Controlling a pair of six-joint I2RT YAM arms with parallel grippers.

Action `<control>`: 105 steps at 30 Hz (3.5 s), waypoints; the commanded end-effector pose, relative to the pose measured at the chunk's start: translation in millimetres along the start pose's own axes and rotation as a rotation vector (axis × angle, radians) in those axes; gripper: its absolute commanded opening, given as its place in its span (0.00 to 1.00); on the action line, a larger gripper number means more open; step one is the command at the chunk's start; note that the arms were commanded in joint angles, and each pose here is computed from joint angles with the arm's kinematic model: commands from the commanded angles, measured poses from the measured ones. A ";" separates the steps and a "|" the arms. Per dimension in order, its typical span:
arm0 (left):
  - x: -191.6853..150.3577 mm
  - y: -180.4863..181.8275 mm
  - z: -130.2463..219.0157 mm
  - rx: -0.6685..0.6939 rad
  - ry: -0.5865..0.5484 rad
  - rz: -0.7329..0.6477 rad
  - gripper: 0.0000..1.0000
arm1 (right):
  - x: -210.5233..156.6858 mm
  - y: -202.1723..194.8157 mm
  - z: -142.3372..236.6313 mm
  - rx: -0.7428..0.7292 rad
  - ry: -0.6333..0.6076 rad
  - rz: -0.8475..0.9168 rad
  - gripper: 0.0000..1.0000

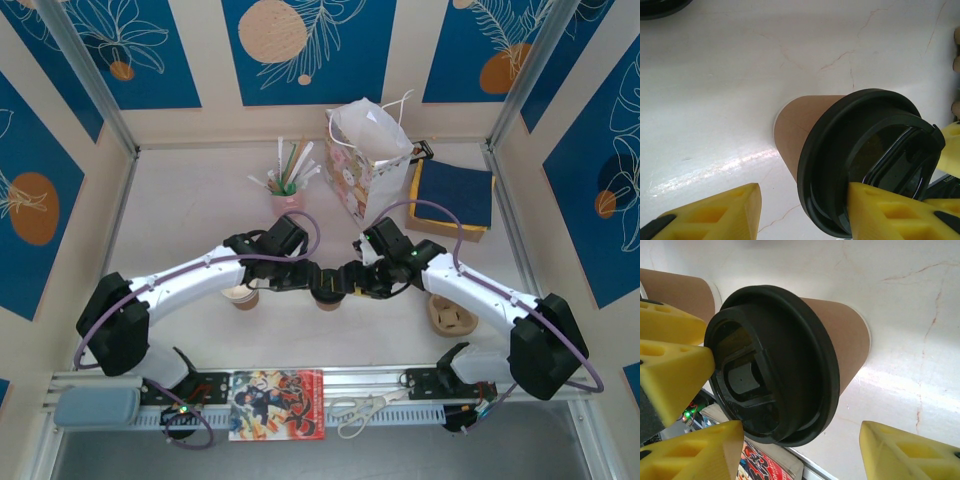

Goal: Pack the takeout coffee

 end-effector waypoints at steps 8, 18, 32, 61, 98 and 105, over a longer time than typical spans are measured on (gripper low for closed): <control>-9.8 17.8 -9.9 0.087 0.047 -0.005 0.48 | -16.4 2.1 -18.5 0.033 0.113 0.019 0.62; -14.7 33.3 -18.4 0.133 0.062 0.001 0.47 | -34.6 -18.6 -32.9 -0.047 0.187 0.003 0.55; -17.2 37.5 -19.7 0.142 0.069 -0.002 0.47 | -47.5 -38.5 -40.6 -0.123 0.246 -0.023 0.51; -17.5 35.0 -21.7 0.147 0.076 -0.013 0.42 | -18.4 -26.4 -15.9 -0.005 0.143 -0.053 0.37; 23.2 -19.6 -22.2 -0.019 0.031 -0.020 0.45 | -22.8 -27.0 -15.6 -0.030 0.153 -0.041 0.36; 11.2 13.2 -33.2 0.078 0.056 0.004 0.43 | -23.5 -28.3 -17.9 -0.037 0.158 -0.045 0.36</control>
Point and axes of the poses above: each hand's point on the last joint's axis, 136 mm out from that joint toward the fingers, its own z axis back along the fingers, its own y axis along the line the jaws close on, x = y × z, the point moved 1 cm from there along z, back along the fingers, and after that the axes turned 15 degrees about z, right-handed, at the moved point
